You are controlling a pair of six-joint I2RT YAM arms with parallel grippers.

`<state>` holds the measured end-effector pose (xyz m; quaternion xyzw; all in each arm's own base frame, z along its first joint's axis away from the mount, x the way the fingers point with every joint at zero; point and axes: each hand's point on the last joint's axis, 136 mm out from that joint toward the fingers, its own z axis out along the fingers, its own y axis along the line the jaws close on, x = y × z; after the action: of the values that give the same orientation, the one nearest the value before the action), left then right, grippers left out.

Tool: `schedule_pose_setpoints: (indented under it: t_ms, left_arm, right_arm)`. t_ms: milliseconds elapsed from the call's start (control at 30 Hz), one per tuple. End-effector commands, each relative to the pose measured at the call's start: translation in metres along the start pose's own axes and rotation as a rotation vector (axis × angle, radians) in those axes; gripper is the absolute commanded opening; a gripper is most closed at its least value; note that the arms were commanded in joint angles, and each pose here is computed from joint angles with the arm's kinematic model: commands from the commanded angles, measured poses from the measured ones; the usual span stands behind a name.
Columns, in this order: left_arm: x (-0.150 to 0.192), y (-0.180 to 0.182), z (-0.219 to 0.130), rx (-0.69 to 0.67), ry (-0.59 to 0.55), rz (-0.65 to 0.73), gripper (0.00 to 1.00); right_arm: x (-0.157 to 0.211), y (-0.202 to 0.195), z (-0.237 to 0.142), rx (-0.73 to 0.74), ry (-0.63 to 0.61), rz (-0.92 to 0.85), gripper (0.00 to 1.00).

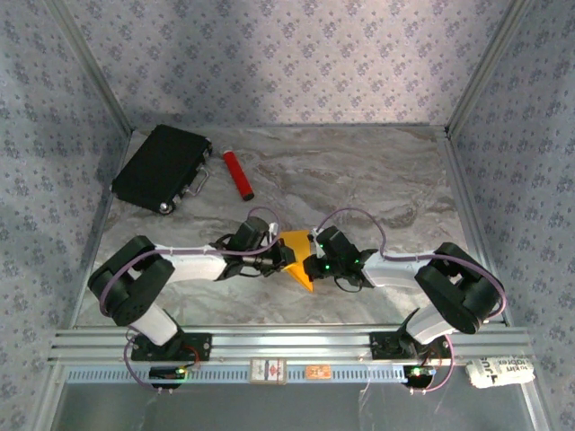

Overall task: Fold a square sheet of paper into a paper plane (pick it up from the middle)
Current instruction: Third fold the triangle at the center of the table.

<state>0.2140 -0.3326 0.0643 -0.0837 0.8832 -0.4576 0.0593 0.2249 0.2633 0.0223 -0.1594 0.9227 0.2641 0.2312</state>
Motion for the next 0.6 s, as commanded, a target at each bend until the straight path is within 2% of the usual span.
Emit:
schedule_pose_setpoints:
  t_ms: [0,567]
  left_arm:
    - [-0.001,-0.003,0.007,0.029,-0.025,-0.020,0.00]
    - [0.008,0.048,0.018,-0.127,-0.009,-0.029,0.00]
  right_arm:
    - [0.022,-0.013,0.001,0.047,0.072,0.023,0.02]
    - [0.023,-0.014,0.001,0.049,0.075,0.025,0.02]
